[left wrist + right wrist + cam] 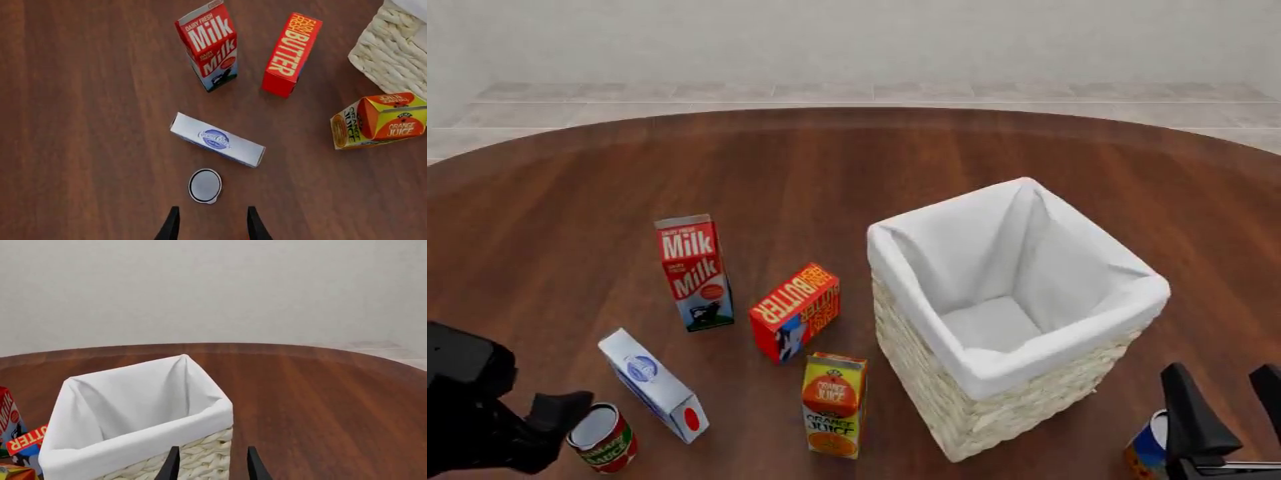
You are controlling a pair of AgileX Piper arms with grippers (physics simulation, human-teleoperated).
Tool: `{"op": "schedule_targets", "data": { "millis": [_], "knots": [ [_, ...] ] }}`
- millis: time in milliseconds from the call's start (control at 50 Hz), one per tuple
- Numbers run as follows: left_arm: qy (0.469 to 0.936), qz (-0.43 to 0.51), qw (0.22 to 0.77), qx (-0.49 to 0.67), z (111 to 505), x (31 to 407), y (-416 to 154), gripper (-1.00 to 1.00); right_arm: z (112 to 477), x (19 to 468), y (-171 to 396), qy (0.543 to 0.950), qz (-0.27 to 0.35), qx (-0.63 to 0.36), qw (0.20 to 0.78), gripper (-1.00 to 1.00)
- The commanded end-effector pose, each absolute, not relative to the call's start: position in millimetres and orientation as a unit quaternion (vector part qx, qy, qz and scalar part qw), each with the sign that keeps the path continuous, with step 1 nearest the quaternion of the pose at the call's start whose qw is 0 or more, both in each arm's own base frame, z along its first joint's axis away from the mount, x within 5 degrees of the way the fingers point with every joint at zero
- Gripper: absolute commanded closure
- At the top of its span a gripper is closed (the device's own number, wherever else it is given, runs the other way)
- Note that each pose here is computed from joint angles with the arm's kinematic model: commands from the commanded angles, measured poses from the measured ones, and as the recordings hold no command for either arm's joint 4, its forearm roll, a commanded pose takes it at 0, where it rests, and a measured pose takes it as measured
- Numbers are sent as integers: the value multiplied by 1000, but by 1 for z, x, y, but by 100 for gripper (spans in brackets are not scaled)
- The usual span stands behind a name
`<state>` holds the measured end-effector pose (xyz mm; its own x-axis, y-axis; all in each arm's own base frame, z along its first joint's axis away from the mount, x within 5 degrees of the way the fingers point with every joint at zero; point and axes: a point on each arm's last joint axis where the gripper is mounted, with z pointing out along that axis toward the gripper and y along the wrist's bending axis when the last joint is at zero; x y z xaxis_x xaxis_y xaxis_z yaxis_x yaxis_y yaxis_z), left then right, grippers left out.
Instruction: Pick up the alphabet soup and the tomato sauce, and put them in the basket.
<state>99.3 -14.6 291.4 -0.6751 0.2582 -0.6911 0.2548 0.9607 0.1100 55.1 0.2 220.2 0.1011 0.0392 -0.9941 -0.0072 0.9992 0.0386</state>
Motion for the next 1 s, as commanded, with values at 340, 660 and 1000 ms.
{"op": "schedule_targets", "data": {
  "millis": [340, 660, 1000],
  "knots": [
    [922, 9, 363, 134, 263, 112, -14, -100, 220, 55, 0, 671, 15, 14, 742, -100],
    [926, 10, 354, 131, 246, 115, -13, -100, 220, 55, 0, 670, 16, 15, 742, -100],
    [928, 15, 349, 131, 234, 122, -12, -100, 220, 55, 0, 670, 15, 16, 742, -100]
  ]
}}
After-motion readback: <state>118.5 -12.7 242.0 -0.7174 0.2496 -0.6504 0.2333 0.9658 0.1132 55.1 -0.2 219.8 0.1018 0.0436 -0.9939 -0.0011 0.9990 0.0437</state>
